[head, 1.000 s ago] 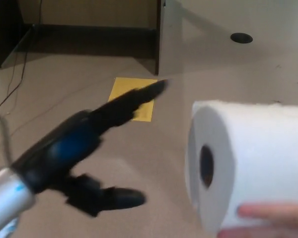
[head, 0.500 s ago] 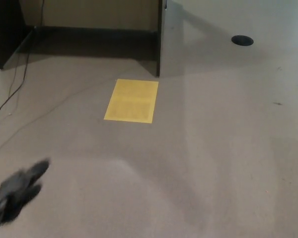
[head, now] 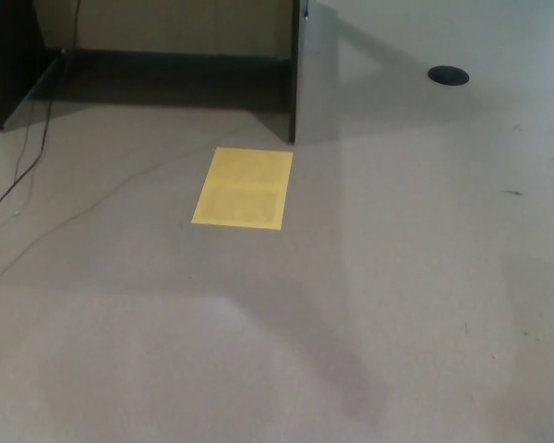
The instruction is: A person is holding a toilet paper roll and the robot extends its left hand to grab the roll by inserting its thumb into the gap in the middle and brings its hand down by its side. Then it extends its arm again to hand the toilet paper roll back to the person.
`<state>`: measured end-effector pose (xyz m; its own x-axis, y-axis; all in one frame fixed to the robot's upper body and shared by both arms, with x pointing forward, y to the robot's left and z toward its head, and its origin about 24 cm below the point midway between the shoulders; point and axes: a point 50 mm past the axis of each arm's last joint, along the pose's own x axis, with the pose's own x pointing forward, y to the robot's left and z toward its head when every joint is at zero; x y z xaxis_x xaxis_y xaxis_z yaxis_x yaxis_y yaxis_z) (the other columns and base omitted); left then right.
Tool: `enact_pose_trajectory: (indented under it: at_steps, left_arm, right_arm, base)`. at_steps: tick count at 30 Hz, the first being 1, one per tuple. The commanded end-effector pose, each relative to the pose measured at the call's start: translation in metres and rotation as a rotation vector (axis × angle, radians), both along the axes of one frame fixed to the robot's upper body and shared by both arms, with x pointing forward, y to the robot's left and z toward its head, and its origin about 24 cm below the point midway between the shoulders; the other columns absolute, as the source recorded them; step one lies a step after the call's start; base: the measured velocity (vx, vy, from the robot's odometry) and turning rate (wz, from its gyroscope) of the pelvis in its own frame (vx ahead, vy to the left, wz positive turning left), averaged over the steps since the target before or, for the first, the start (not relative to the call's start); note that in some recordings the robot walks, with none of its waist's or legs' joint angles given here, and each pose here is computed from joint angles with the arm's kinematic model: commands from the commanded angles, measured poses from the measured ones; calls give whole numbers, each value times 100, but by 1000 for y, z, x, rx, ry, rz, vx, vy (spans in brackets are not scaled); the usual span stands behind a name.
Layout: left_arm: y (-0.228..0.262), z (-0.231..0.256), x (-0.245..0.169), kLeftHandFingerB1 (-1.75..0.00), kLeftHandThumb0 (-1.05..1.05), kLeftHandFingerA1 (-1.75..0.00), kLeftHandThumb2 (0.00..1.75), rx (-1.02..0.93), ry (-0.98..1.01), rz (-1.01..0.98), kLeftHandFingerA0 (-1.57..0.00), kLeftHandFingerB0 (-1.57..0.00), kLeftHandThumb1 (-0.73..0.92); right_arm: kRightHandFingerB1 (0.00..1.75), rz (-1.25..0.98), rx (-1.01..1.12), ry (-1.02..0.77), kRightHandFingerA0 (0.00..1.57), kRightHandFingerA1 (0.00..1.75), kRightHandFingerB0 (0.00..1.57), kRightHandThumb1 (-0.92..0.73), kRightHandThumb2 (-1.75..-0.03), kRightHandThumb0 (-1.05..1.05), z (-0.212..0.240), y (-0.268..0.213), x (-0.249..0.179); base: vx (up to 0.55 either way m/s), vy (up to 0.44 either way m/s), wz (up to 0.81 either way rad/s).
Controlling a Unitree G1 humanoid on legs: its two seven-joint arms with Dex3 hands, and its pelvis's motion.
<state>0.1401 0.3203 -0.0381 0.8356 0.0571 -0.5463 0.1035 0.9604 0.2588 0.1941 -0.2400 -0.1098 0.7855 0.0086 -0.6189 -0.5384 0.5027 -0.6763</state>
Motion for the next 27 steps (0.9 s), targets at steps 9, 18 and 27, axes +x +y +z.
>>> enact_pose_trajectory:
  at_steps: [9, 18, 27]
  left_arm:
    - [35, -36, -41, -32, -34, -39, 59, 272, 127, 139, -19, -18, 43]
    - [38, -35, -40, -28, -31, -39, 54, 259, 107, 129, -22, -19, 46]
    - [36, -40, -37, -28, -30, -39, 54, 245, 113, 133, -22, -19, 46]
  right_arm:
    - [44, -68, -27, 36, 71, 58, 55, -71, -61, -37, -4, -21, -19]
    - [44, -63, -34, 39, 73, 60, 56, -71, -62, -38, -6, -18, -22]
    - [44, -98, -39, 45, 74, 58, 56, -71, -62, -38, -6, -24, -24]
  base:
    - [0, 0, 0]
    - [0, 0, 0]
    - [0, 0, 0]
